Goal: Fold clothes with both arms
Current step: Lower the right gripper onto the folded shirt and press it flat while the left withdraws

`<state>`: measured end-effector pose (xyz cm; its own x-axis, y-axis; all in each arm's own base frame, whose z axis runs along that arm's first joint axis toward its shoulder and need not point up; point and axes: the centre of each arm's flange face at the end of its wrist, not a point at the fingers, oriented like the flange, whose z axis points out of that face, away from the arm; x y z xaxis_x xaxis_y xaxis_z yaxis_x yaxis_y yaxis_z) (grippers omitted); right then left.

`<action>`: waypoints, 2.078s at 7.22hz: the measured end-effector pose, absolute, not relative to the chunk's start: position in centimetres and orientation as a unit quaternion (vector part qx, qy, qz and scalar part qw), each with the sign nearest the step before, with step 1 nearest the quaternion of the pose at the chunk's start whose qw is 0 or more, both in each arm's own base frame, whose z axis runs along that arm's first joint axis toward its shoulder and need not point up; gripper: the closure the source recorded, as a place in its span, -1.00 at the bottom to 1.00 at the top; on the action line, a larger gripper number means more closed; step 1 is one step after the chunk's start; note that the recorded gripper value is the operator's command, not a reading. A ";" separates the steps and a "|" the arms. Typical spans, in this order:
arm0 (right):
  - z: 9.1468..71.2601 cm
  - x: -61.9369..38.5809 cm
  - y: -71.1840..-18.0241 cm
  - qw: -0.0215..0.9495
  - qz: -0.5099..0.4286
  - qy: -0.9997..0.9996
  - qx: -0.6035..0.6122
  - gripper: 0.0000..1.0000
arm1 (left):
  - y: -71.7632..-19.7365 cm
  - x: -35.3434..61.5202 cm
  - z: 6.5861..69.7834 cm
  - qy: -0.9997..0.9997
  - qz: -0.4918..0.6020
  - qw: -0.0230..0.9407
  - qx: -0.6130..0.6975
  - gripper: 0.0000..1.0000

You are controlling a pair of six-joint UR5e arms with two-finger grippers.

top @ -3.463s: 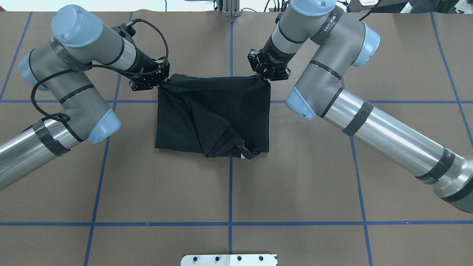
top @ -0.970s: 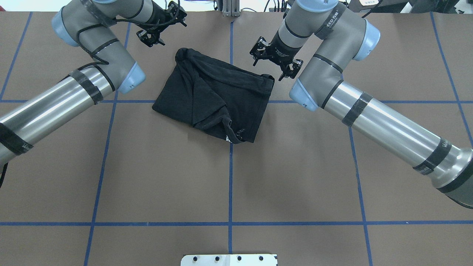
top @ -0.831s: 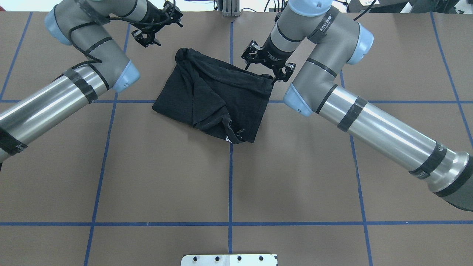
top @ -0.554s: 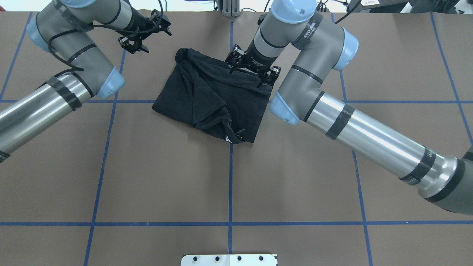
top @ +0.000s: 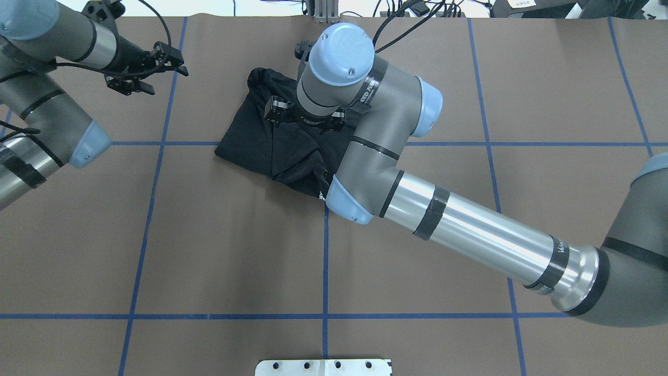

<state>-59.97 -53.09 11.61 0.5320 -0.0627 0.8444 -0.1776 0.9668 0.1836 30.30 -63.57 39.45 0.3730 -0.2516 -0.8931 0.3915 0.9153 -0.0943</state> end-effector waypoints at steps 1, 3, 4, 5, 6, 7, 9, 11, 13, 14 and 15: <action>10.1 -62.4 -50.6 0.878 -0.012 -0.449 0.167 -1.00 | -63.0 29.2 40.3 0.524 -0.192 0.827 0.068 -0.99; 7.4 -65.6 -46.7 0.894 -0.086 -0.383 0.215 -0.93 | -62.6 28.3 40.9 0.523 -0.191 0.828 0.068 -0.99; 7.3 -66.6 -45.9 0.896 -0.108 -0.359 0.237 -0.85 | -62.6 28.0 41.0 0.523 -0.192 0.828 0.067 -0.99; 7.6 -67.2 -45.8 0.898 -0.125 -0.337 0.255 -0.77 | -62.5 27.9 41.3 0.522 -0.192 0.828 0.065 -0.99; 8.3 -67.7 -46.0 0.900 -0.132 -0.322 0.263 -0.53 | -62.4 27.8 41.6 0.522 -0.193 0.829 0.064 -0.99; 9.0 -68.3 -46.4 0.902 -0.135 -0.310 0.269 -0.32 | -62.3 27.7 41.8 0.521 -0.193 0.829 0.063 -0.99; 8.9 -69.2 -46.9 0.904 -0.137 -0.302 0.272 -0.32 | -62.1 27.6 42.0 0.520 -0.194 0.829 0.062 -0.99; 8.9 -70.3 -47.0 0.907 -0.140 -0.295 0.268 -0.32 | -62.1 27.6 42.2 0.519 -0.195 0.830 0.061 -0.99; 9.7 -71.5 -46.6 0.909 -0.145 -0.286 0.266 -0.22 | -62.1 27.6 42.2 0.519 -0.194 0.830 0.061 -0.99; 10.1 -72.0 -46.2 0.910 -0.148 -0.284 0.266 -0.09 | -62.1 27.6 42.2 0.519 -0.194 0.830 0.060 -0.99; 10.2 -72.4 -45.9 0.910 -0.150 -0.282 0.266 0.07 | -62.1 27.6 42.3 0.519 -0.195 0.830 0.060 -0.99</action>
